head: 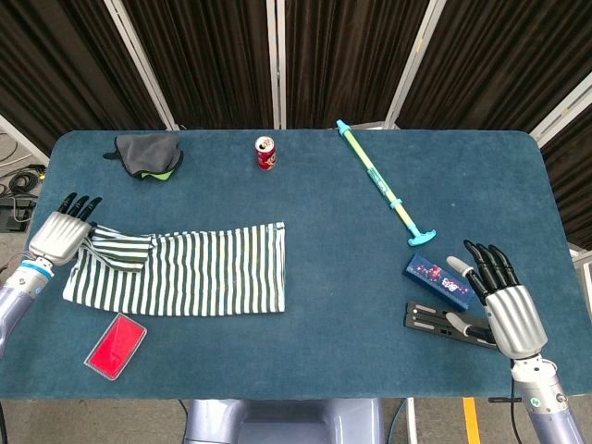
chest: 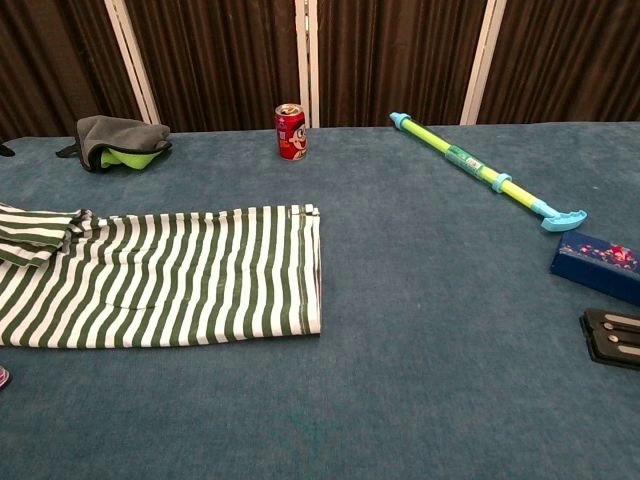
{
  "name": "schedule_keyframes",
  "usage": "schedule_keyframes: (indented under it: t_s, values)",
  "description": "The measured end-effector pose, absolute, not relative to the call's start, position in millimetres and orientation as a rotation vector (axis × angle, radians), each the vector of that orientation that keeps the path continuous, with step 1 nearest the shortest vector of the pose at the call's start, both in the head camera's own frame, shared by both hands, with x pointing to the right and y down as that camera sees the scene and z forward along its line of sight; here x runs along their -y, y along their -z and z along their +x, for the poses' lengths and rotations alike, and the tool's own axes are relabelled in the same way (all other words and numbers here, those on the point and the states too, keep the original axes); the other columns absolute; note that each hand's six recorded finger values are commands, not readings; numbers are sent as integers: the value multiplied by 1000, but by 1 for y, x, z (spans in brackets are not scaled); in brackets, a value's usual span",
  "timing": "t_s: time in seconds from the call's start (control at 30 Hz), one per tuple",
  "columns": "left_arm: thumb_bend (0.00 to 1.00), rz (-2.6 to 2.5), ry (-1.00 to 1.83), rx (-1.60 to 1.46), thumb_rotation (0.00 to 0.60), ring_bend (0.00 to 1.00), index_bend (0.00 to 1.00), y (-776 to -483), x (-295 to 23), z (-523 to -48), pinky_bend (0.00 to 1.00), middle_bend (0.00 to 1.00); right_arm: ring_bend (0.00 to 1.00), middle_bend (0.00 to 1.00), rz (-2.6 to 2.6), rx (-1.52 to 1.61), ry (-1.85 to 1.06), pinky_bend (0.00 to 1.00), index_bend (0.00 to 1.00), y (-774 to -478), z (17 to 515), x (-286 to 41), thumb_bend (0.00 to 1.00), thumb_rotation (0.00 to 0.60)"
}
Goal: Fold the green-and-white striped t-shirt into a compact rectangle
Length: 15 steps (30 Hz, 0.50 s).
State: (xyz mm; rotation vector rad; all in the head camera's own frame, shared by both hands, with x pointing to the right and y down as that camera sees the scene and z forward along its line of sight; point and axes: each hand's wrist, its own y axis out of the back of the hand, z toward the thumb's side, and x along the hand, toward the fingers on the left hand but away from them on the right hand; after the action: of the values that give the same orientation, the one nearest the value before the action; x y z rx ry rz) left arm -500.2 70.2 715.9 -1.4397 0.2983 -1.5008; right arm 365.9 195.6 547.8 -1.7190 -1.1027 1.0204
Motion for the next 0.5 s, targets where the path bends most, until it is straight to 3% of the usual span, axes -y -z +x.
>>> schedule_keyframes:
  t_s: [0.23, 0.5]
  values:
    - [607, -1510, 1373, -393, 600, 0, 882, -711, -66, -470, 0, 0, 0, 0, -1719, 1114, -1015, 0, 228, -545, 368, -195, 0, 600]
    - [607, -1629, 1103, -512, 600, 0, 882, -708, -54, -389, 0, 0, 0, 0, -1725, 1126, -1012, 0, 228, -544, 370, -194, 0, 600]
